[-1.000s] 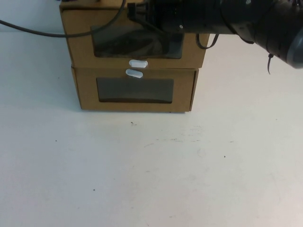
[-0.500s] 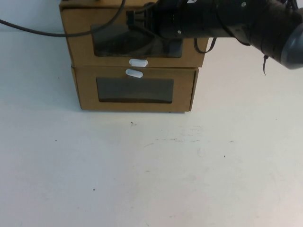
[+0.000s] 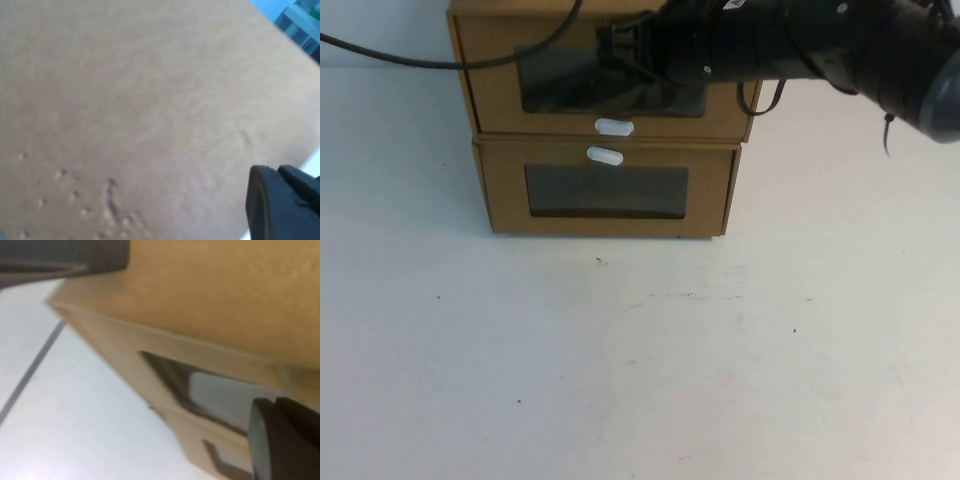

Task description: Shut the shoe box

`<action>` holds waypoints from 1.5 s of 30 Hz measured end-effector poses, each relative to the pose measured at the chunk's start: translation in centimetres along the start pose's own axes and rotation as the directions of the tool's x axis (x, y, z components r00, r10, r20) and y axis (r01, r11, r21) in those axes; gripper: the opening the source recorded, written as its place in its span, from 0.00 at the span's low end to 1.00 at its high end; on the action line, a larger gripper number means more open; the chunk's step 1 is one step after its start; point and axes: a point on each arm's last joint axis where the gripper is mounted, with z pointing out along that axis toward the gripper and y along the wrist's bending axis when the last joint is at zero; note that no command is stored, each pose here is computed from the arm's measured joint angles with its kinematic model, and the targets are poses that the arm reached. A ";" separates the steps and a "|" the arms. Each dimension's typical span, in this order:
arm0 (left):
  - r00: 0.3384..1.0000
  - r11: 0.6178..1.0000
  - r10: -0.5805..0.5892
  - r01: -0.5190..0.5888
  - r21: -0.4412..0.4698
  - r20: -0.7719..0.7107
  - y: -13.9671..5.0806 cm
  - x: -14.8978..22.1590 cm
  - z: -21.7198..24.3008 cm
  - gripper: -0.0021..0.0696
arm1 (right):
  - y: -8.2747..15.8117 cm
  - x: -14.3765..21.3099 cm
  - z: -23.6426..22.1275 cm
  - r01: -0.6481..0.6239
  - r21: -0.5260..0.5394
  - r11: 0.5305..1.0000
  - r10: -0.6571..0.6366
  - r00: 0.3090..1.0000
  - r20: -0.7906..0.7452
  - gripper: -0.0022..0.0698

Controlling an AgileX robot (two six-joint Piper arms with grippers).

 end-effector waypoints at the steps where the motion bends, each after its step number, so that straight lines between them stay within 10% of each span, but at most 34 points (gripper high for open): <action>1: 1.000 1.000 0.019 -0.019 -0.001 0.002 -0.5 -0.3 -0.6 0.02 | 0.3 -0.3 -0.5 0.006 -0.009 1.000 -0.006 1.000 -0.003 0.01; 10: 0.977 0.956 0.212 -0.208 -0.207 0.001 -4.4 -2.4 -7.0 0.02 | 4.7 -3.8 -8.9 0.122 -0.058 0.991 -0.122 0.992 0.004 0.01; 23: 0.954 0.891 0.273 -0.203 -0.406 0.122 -9.7 1.9 -13.8 0.02 | 6.2 -1.6 -21.8 0.185 0.254 0.949 -0.150 0.977 -0.152 0.01; 35: 0.855 0.849 0.394 -0.198 -0.490 0.337 -16.7 16.3 -19.4 0.02 | 6.6 11.6 -32.8 0.087 0.306 0.948 -0.070 0.995 -0.064 0.01; 45: 0.724 0.763 0.520 -0.156 -0.627 0.452 -18.7 29.6 -21.1 0.02 | 4.9 20.8 -35.0 0.046 0.288 0.957 -0.091 0.986 0.142 0.01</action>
